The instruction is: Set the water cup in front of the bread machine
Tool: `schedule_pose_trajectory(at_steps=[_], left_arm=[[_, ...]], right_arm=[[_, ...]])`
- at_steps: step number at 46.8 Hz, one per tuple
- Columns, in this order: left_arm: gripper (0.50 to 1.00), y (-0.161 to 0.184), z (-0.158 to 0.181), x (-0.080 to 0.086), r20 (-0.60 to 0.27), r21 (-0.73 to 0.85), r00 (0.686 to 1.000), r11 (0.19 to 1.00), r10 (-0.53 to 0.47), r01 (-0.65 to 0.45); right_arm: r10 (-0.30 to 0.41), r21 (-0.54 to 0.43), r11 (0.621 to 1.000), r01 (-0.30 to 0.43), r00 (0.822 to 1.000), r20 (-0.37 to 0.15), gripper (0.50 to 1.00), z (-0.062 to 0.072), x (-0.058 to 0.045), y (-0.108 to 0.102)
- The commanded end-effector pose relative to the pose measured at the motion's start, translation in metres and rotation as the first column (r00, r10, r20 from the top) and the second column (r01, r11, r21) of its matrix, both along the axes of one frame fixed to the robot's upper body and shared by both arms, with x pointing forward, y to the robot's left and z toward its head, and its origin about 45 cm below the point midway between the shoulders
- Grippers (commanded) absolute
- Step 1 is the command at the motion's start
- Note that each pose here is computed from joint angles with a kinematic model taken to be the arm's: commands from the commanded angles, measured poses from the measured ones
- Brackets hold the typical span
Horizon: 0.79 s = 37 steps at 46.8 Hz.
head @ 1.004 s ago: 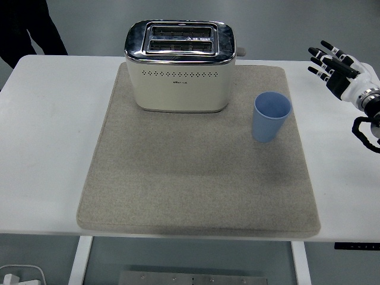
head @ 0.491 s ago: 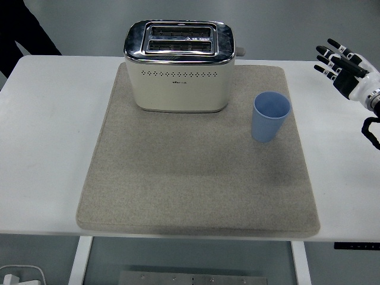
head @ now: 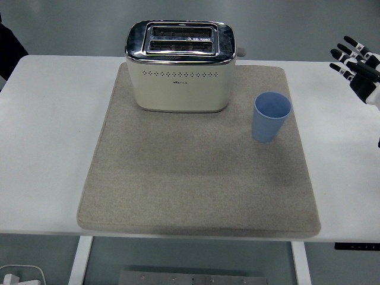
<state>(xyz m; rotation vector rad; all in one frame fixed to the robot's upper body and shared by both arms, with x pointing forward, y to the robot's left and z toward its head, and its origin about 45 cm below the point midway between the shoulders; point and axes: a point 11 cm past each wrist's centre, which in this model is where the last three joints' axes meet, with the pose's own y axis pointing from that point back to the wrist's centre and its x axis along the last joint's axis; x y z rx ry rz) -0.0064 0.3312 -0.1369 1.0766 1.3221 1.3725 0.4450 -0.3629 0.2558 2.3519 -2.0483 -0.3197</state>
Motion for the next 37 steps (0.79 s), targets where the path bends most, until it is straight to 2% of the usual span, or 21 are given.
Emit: schedule_pose_trajectory(at_steps=[1, 4, 10, 18, 22, 28, 37], left_arm=[[0.999, 0.0, 0.0, 0.0, 0.0, 0.0, 1.0, 1.0, 0.0, 0.0], [0.999, 0.0, 0.0, 0.0, 0.0, 0.0, 1.0, 1.0, 0.0, 0.0], [0.999, 0.0, 0.0, 0.0, 0.0, 0.0, 1.0, 1.0, 0.0, 0.0], [0.999, 0.0, 0.0, 0.0, 0.0, 0.0, 1.0, 1.0, 0.0, 0.0], [0.999, 0.0, 0.0, 0.0, 0.0, 0.0, 1.0, 1.0, 0.0, 0.0], [0.999, 0.0, 0.0, 0.0, 0.0, 0.0, 1.0, 1.0, 0.0, 0.0], [0.999, 0.0, 0.0, 0.0, 0.0, 0.0, 1.0, 1.0, 0.0, 0.0]], right_arm=[[0.04, -0.078, 0.996, -0.04, 0.999, -0.008, 0.93, -0.012, -0.011, 0.002], [0.06, -0.134, 0.989, -0.06, 0.998, -0.004, 0.928, -0.019, -0.018, 0.0], [0.112, -0.217, 0.971, -0.104, 0.994, 0.021, 0.928, -0.023, -0.029, 0.002], [0.162, -0.3, 0.944, -0.141, 0.986, 0.048, 0.93, -0.03, -0.039, 0.002], [0.196, -0.321, 0.933, -0.163, 0.978, 0.074, 0.928, -0.03, -0.047, 0.004], [0.254, -0.322, 0.922, -0.215, 0.964, 0.083, 0.928, -0.034, -0.062, 0.015], [0.298, -0.411, 0.88, -0.237, 0.95, 0.09, 0.928, -0.046, -0.071, 0.023]])
